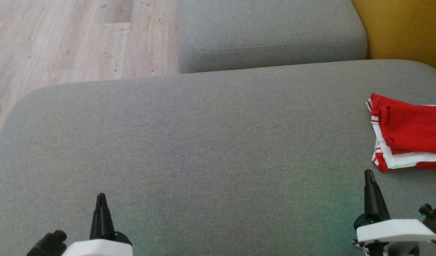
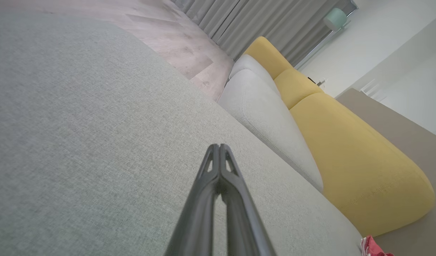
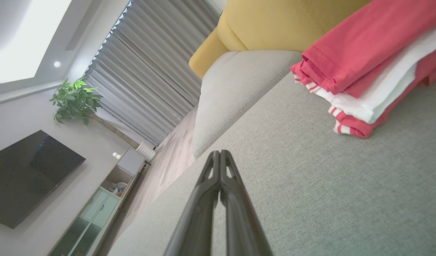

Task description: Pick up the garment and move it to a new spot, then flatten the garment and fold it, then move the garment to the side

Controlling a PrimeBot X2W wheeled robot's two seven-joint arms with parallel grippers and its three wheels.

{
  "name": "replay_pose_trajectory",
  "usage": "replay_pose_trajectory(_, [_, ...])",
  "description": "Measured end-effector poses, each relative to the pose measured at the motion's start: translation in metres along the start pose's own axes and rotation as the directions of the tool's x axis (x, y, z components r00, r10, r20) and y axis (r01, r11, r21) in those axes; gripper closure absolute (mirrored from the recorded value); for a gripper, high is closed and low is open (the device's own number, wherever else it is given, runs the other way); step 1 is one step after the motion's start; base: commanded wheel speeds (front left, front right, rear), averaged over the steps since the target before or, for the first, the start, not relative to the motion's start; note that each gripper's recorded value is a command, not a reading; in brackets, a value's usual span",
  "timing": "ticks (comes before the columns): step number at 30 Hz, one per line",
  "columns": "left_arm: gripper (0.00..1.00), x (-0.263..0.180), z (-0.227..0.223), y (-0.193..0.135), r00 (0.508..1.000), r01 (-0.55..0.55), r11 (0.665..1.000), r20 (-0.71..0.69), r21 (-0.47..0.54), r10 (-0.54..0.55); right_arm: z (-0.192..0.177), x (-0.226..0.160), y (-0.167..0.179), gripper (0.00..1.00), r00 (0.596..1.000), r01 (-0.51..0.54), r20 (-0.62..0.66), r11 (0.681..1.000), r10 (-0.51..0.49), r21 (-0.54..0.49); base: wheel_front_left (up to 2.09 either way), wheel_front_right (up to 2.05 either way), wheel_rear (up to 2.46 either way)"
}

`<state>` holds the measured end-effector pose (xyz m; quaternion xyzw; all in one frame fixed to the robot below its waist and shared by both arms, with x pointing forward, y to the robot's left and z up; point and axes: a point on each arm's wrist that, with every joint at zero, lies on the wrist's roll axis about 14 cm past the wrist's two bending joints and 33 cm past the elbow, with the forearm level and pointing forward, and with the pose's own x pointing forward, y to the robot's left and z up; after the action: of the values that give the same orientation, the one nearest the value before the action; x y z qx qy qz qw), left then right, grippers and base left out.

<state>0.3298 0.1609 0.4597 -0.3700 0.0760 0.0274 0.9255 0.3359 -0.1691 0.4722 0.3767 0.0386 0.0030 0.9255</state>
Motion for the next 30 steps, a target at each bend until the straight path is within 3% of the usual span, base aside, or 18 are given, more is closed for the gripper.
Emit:
replay_pose_trajectory(15, [1.0,0.009,0.004,0.003,1.0,-0.005,0.985,-0.013,-0.17,0.002,0.007,0.009,-0.006,1.0,1.0,0.024,0.005,0.986,-0.025,0.166,0.0,0.0,0.0])
replay_pose_trajectory(30, [1.0,0.017,0.009,0.005,1.0,-0.005,0.938,-0.022,-0.347,-0.002,0.014,0.017,-0.011,1.0,0.999,0.04,0.012,0.939,-0.047,0.341,0.0,0.0,0.0])
